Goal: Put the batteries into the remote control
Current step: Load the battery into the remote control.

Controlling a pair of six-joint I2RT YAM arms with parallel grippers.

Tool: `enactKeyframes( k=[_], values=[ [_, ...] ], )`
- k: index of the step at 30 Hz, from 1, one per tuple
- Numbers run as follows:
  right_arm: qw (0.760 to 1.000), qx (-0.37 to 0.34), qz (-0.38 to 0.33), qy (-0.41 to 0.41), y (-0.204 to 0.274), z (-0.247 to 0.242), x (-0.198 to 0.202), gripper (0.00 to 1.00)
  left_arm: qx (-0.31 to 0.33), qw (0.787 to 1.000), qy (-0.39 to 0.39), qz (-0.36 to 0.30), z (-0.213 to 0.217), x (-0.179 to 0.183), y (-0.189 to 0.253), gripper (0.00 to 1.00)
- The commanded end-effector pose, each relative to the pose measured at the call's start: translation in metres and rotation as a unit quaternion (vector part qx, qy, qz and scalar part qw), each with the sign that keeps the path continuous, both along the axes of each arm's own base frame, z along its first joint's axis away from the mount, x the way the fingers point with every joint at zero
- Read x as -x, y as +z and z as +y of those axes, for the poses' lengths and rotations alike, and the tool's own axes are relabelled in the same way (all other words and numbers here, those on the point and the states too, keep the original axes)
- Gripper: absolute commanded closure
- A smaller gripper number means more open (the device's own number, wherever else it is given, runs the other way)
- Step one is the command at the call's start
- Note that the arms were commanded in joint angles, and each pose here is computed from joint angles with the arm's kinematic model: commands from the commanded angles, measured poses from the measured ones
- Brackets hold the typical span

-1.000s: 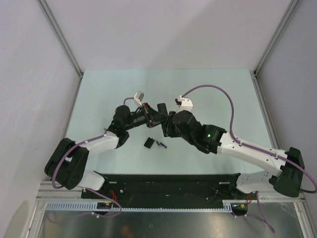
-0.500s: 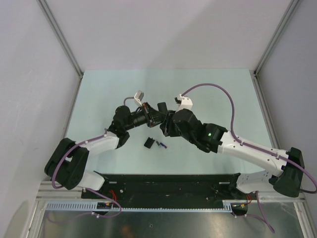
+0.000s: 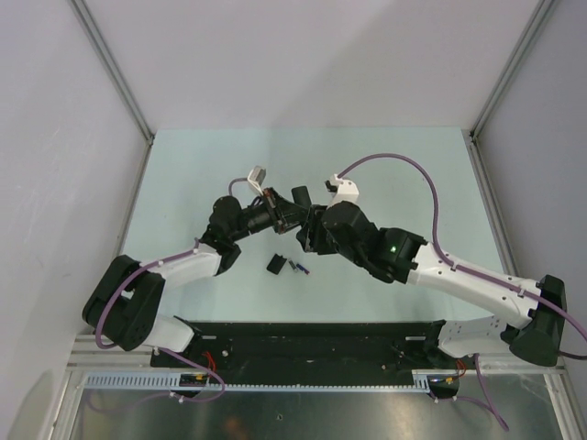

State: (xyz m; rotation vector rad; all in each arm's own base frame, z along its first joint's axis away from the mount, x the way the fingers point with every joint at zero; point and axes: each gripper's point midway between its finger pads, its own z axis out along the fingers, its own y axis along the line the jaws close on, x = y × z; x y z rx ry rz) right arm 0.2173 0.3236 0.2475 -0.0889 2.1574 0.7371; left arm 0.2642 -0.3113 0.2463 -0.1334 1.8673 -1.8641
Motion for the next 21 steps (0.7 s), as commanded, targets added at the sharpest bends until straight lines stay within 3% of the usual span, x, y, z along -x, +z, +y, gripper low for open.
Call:
enactKeyframes(
  k=[1,12,21],
  values=[
    [0.998,0.049,0.036,0.010,-0.020,-0.014,0.017,0.52,0.079,0.993,0.036,-0.082,0.011,-0.003,0.070,1.00],
    [0.998,0.050,0.031,0.007,-0.016,-0.015,0.016,0.51,0.077,0.993,0.039,-0.084,0.012,-0.003,0.068,1.00],
    [0.999,0.033,0.009,-0.005,0.014,-0.024,0.013,0.38,0.067,0.994,0.038,-0.072,0.011,-0.006,0.056,1.00]
  ],
)
